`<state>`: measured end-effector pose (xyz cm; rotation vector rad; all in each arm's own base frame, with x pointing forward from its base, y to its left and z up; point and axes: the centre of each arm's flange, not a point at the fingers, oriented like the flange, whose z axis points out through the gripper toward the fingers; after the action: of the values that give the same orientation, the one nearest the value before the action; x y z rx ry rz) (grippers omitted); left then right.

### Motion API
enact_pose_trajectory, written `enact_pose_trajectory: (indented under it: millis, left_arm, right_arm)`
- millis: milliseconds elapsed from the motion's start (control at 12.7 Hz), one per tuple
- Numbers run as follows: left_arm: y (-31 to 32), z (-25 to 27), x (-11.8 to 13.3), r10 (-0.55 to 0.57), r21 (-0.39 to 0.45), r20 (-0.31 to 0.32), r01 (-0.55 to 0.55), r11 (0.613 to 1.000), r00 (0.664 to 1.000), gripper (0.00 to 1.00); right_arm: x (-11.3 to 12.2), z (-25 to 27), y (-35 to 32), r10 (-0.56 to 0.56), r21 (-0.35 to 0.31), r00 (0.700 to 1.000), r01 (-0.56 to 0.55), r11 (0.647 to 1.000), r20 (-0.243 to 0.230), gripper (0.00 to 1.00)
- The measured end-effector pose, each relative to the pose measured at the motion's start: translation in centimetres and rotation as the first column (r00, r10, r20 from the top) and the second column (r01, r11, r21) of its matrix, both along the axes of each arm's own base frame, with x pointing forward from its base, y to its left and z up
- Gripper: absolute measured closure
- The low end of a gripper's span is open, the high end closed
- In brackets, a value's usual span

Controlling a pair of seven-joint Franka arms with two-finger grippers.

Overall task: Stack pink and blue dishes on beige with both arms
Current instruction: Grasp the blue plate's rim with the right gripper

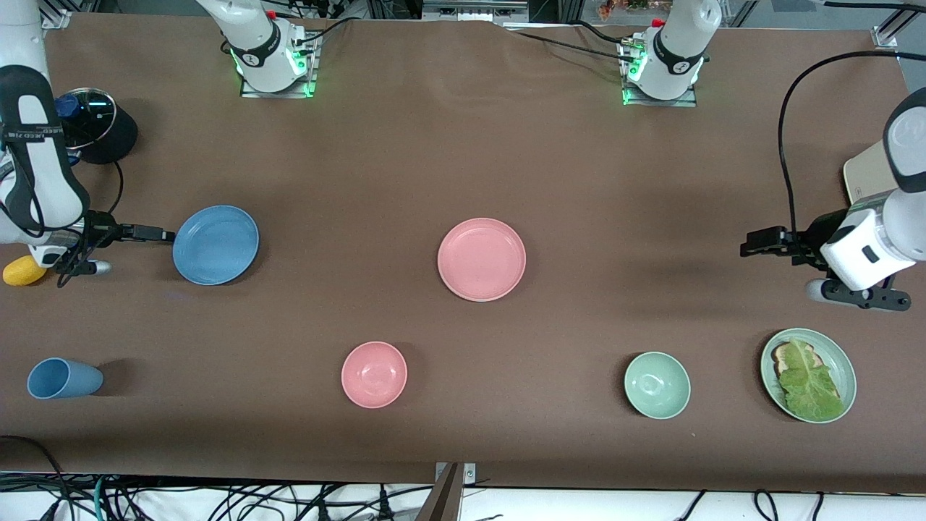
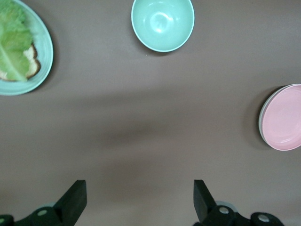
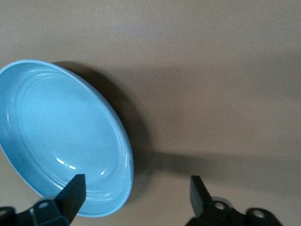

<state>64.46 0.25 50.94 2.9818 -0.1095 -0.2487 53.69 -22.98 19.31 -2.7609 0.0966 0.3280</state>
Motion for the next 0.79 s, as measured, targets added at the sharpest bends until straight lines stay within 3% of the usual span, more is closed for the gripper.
enact_pose_trajectory:
  millis: [79, 158, 316, 553, 632, 711, 789]
  left_arm:
    - [0.1, 1.1, -0.3, 0.020, 0.005, 0.003, -0.020, 1.000, 1.000, 0.00]
    - [0.3, 2.4, -0.7, 0.036, 0.020, 0.011, -0.037, 0.999, 0.999, 0.00]
    - [0.4, 4.7, -1.9, 0.070, 0.074, 0.020, -0.072, 0.995, 0.997, 0.00]
    - [-2.4, 7.3, -2.9, 0.088, 0.098, 0.052, -0.093, 0.991, 0.995, 0.00]
    - [-2.7, 8.6, -3.4, 0.084, 0.090, 0.073, -0.091, 0.992, 0.994, 0.00]
    - [-2.9, 10.1, -4.3, 0.079, 0.078, 0.087, -0.086, 0.993, 0.993, 0.00]
    - [-2.9, 11.2, -5.1, 0.075, 0.072, 0.085, -0.081, 0.994, 0.994, 0.00]
  right_arm:
    - [-0.1, -0.5, 0.0, -0.001, 0.007, 1.000, 0.001, 1.000, -0.003, 0.07]
    - [0.0, -0.8, 0.2, -0.002, 0.012, 1.000, 0.002, 1.000, -0.006, 0.16]
    - [0.0, -1.6, 0.7, -0.001, 0.023, 1.000, 0.001, 1.000, -0.015, 0.20]
    - [0.1, -2.1, 0.8, -0.004, 0.027, 1.000, 0.004, 1.000, -0.018, 0.58]
    - [0.3, -2.2, 0.8, -0.010, 0.031, 1.000, 0.010, 0.999, -0.016, 0.66]
    - [0.3, -2.2, 0.8, -0.015, 0.035, 1.000, 0.015, 0.999, -0.014, 0.67]
    - [0.4, -2.2, 0.8, -0.016, 0.035, 1.000, 0.016, 0.999, -0.012, 0.77]
